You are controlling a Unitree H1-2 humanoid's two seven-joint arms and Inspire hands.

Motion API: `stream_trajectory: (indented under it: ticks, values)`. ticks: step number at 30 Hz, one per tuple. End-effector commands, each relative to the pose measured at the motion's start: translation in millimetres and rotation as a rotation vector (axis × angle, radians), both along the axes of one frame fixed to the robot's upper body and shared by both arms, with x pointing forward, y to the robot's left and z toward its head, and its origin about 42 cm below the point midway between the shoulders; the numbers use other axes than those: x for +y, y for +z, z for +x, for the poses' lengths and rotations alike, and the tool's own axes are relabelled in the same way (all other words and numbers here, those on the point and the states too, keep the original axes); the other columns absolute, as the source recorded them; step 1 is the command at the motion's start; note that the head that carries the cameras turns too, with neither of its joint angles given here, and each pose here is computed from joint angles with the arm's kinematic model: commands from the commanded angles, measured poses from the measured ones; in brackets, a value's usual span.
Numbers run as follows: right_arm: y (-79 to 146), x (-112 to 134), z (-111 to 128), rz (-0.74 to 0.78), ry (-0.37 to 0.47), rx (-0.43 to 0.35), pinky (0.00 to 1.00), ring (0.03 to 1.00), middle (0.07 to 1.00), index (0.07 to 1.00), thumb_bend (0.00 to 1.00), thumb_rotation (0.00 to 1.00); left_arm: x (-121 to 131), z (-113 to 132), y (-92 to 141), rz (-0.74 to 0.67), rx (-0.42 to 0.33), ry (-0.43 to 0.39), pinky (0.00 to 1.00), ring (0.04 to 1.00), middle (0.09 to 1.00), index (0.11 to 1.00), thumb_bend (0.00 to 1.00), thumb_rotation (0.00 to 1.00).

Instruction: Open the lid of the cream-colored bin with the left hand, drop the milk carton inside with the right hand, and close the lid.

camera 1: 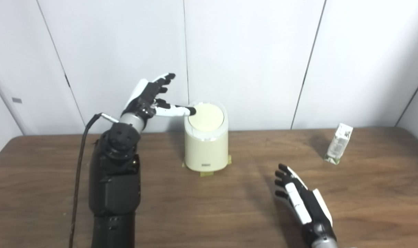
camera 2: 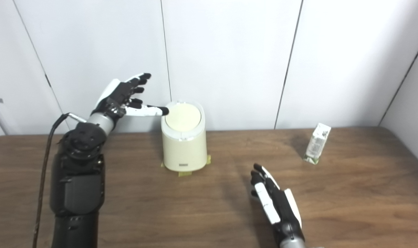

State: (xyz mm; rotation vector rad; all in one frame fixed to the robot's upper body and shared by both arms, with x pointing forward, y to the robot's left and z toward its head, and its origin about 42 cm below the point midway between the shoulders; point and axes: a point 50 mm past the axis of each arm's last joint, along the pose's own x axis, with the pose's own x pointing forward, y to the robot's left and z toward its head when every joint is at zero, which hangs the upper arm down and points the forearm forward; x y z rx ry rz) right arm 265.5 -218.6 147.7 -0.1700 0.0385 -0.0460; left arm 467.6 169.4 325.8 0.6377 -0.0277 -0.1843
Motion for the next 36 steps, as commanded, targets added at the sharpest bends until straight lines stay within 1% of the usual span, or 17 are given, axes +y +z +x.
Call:
stream_trajectory:
  ticks: [1,4,7,9,11,14,17,21,23,27,31,36]
  values:
    - [13,2,5,0.011,-0.002,-0.082,0.79,0.863,0.887,0.901,0.45,0.93,-11,11,33,0.024,-0.075,-0.013,0.82,0.932,0.965,0.93,0.89,0.11]
    - [13,2,7,0.018,0.002,-0.084,0.8,0.865,0.887,0.903,0.46,0.93,-20,24,39,0.086,-0.061,-0.031,0.84,0.946,0.975,0.941,0.89,0.12]
    - [12,4,8,0.027,0.001,-0.084,0.8,0.863,0.886,0.9,0.48,0.92,-28,34,43,0.127,-0.058,-0.04,0.85,0.947,0.976,0.941,0.89,0.1]
    - [12,5,8,0.026,-0.002,-0.085,0.8,0.862,0.885,0.899,0.47,0.92,-34,40,44,0.138,-0.056,-0.042,0.85,0.946,0.975,0.941,0.89,0.1]
    - [12,6,8,0.018,-0.005,-0.086,0.79,0.858,0.885,0.899,0.46,0.93,-39,45,45,0.151,-0.057,-0.046,0.84,0.941,0.971,0.94,0.89,0.09]
    - [13,8,8,0.029,-0.01,-0.086,0.79,0.857,0.885,0.897,0.46,0.92,-46,49,45,0.192,-0.064,-0.047,0.81,0.941,0.973,0.939,0.89,0.08]
    - [14,8,9,0.027,-0.009,-0.089,0.79,0.856,0.886,0.898,0.45,0.93,-52,53,44,0.269,-0.089,-0.058,0.82,0.953,0.966,0.93,0.9,0.07]
    - [16,9,9,0.026,-0.01,-0.089,0.79,0.858,0.888,0.9,0.44,0.93,-58,54,44,0.37,-0.128,-0.077,0.84,0.996,0.995,0.926,0.91,0.07]
    - [16,8,9,0.028,-0.01,-0.09,0.79,0.859,0.89,0.902,0.44,0.93,-60,53,45,0.422,-0.15,-0.085,0.8,0.981,0.994,0.922,0.91,0.08]
    - [17,8,9,0.028,-0.009,-0.089,0.8,0.861,0.892,0.903,0.45,0.93,-62,51,43,0.506,-0.195,-0.092,0.79,0.948,0.971,0.914,0.93,0.07]
    - [17,7,9,0.026,-0.006,-0.087,0.8,0.859,0.892,0.908,0.46,0.93,-63,49,42,0.567,-0.219,-0.101,0.84,0.96,0.969,0.917,0.93,0.06]
    - [17,7,8,0.035,-0.007,-0.088,0.8,0.856,0.886,0.9,0.46,0.92,-63,49,43,0.612,-0.264,-0.109,0.91,0.949,0.945,0.915,0.94,0.04]
